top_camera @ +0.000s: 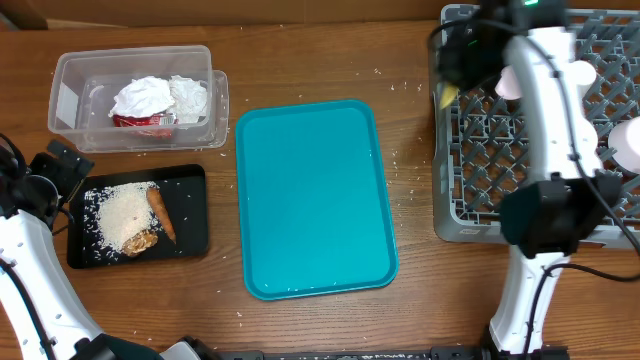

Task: Sort waste into correct bins and load items into the dishwasher
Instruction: 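Carry the spoon right and insert it upright into the rack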

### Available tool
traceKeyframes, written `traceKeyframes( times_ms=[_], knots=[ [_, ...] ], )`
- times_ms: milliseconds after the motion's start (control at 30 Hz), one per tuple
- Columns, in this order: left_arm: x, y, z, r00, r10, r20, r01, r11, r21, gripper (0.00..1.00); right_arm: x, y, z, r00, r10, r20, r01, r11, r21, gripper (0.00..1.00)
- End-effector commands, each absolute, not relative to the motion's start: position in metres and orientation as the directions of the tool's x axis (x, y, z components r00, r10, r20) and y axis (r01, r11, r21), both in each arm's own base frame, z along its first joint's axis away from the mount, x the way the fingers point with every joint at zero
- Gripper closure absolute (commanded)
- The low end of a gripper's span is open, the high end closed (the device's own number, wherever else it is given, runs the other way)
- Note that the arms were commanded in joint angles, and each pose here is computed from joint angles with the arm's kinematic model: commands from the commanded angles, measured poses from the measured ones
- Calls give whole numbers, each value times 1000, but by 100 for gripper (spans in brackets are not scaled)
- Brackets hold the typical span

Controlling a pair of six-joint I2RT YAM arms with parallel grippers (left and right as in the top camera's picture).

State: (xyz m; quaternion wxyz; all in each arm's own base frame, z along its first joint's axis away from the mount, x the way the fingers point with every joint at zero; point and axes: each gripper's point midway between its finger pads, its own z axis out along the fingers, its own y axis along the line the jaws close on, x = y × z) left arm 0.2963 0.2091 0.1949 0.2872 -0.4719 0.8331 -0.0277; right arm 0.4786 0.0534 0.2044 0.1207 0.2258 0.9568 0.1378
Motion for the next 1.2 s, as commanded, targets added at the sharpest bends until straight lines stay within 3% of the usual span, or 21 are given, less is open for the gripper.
traceKeyframes(
  times_ms=[0, 300, 600, 667, 700, 800, 1033, 1167],
  knots=[
    [297, 210, 196, -381, -805, -454, -775, 546, -318, 0, 496, 3, 233, -844, 436, -314, 339, 885, 318, 96],
    [297, 210, 196, -381, -805, -454, -775, 546, -318, 0, 531, -26, 223, -844, 281, -458, 180, 951, 253, 96],
    [297, 210, 196, -381, -805, -454, -775, 546, -318, 0, 550, -20, 183, -863, 265, -429, 162, 951, 261, 94],
    [297, 210, 196, -381, -805, -454, -775, 546, -318, 0, 551, -16, 174, -876, 249, -413, 143, 952, 272, 81],
    [297, 210, 196, -381, -805, -454, -775, 546, -318, 0, 551, -16, 170, -880, 249, -405, 144, 951, 272, 80],
    [297, 210, 196, -381, -805, -454, -775, 546, -318, 0, 550, -15, 166, -885, 249, -392, 147, 951, 272, 55],
    [297, 210, 196, -381, -805, -454, -775, 546, -318, 0, 532, -12, 171, -908, 252, -336, 160, 947, 279, 36],
    [297, 210, 196, -381, -805, -454, -775, 546, -318, 0, 514, -10, 203, -901, 279, -333, 185, 940, 288, 14]
  ],
)
